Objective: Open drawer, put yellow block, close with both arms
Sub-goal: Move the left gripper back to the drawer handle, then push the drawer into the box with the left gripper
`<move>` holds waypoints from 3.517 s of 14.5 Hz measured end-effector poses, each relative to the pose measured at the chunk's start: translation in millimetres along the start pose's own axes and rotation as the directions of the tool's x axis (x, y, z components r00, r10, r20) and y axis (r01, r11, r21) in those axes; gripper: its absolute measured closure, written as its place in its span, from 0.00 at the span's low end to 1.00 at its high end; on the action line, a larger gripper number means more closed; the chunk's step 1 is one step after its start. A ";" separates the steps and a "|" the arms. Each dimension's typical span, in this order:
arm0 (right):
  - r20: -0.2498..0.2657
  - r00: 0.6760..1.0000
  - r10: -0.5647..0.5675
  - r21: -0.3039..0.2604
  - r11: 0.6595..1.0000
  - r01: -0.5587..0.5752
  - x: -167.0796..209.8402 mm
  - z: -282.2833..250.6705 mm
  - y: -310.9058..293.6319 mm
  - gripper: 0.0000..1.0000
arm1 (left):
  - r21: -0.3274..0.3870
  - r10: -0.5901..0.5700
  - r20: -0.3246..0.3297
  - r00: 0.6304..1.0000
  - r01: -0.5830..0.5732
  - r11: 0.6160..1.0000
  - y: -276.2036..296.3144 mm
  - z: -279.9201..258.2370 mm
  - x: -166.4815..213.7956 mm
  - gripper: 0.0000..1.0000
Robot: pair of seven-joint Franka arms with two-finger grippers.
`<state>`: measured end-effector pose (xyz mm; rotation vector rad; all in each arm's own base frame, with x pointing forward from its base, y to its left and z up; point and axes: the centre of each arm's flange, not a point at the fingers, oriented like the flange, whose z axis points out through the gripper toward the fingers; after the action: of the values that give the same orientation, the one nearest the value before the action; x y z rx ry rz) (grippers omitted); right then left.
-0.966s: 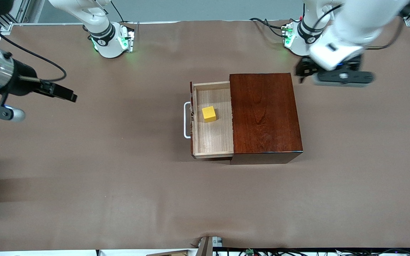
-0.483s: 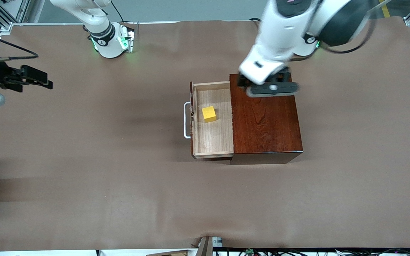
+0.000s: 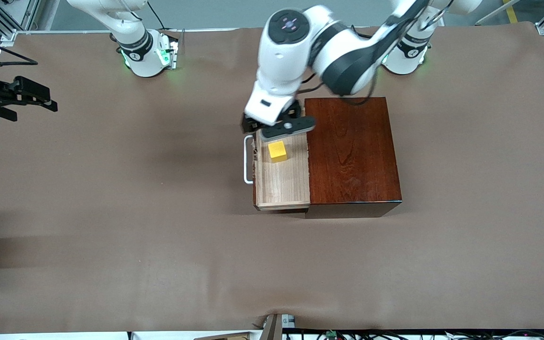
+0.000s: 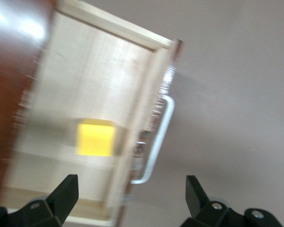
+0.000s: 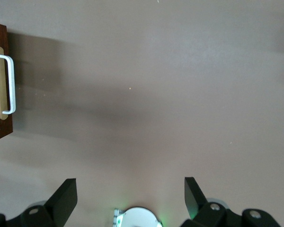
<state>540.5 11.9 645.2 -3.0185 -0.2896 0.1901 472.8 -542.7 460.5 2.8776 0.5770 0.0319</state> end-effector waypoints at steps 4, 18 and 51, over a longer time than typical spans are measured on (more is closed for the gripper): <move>-0.011 1.000 -0.014 -0.014 1.000 0.014 -25.6 11.1 -6.1 0.00 | -0.099 -0.166 -0.032 0.986 0.162 0.982 25.4 43.2 -15.6 0.00; -0.040 0.999 0.020 -0.063 0.998 -0.022 -30.5 0.8 14.4 0.00 | -0.131 -0.465 -0.159 0.871 0.449 0.884 46.6 170.7 -83.6 0.00; -0.017 0.999 0.049 -0.058 0.997 -0.049 -34.0 2.8 17.9 0.00 | -0.001 -0.589 -0.245 0.770 0.607 0.795 29.9 177.9 -59.9 0.00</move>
<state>510.3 -11.9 644.2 -3.0854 -0.2238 0.1651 439.8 -627.6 293.8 2.6277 1.5528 0.2568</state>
